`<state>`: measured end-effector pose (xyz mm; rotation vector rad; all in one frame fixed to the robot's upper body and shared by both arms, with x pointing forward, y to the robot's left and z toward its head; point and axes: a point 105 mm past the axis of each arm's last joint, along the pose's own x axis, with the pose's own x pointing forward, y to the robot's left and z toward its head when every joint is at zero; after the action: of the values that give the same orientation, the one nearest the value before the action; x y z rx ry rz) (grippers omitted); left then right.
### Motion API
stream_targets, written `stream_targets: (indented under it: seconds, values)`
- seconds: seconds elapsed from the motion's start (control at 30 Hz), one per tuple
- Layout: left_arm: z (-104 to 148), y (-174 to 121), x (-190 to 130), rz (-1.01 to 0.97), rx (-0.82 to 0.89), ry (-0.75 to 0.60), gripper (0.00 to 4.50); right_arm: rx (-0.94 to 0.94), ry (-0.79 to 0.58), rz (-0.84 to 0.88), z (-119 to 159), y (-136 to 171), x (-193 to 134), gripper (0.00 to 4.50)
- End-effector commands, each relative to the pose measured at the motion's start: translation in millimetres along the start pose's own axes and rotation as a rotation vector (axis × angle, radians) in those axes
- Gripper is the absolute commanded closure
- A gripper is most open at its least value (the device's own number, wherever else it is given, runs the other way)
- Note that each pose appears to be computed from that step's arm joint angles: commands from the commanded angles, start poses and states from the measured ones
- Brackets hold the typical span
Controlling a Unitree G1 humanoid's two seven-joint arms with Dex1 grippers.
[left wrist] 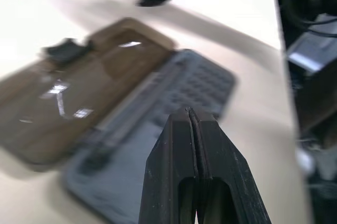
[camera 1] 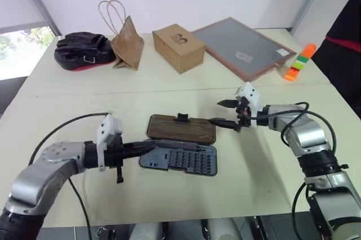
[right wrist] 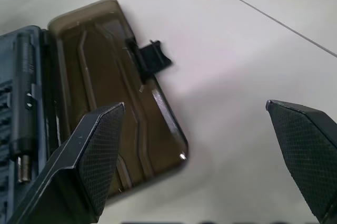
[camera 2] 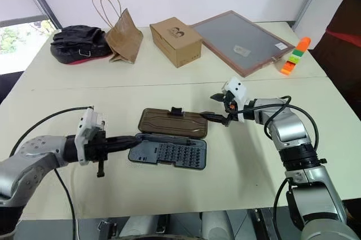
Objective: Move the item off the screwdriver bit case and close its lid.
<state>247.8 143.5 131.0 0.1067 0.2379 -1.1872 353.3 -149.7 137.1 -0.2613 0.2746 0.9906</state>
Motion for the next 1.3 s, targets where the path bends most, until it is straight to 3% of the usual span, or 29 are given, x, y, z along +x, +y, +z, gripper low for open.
stream_targets:
  seconds: [0.03, 0.17, 0.3, 0.57, 1.0, 1.1, 1.3]
  values:
    - [3, 0, 8, -0.032, 0.060, 0.025, 4.48, -0.050, -0.057, -0.035, 20, -5, -2, 0.00]
    - [-3, 1, 15, -0.051, 0.083, 0.072, 4.48, -0.060, -0.057, -0.061, 22, -10, -2, 0.00]
    - [-39, 3, 8, -0.046, 0.138, 0.203, 4.48, -0.065, -0.054, -0.079, 24, -14, -2, 0.00]
    - [-70, 5, 10, -0.019, 0.121, 0.240, 4.48, -0.060, 0.002, -0.025, 19, -10, 9, 0.00]
    - [-75, 5, 16, 0.030, 0.096, 0.179, 4.48, -0.086, 0.260, 0.134, -19, 2, 33, 0.00]
    - [-71, 4, 18, 0.042, 0.093, 0.161, 4.50, -0.082, 0.321, 0.119, -33, -3, 39, 0.90]
    - [-69, 0, 18, 0.055, 0.088, 0.153, 4.50, -0.133, 0.381, 0.174, -44, -3, 44, 4.08]
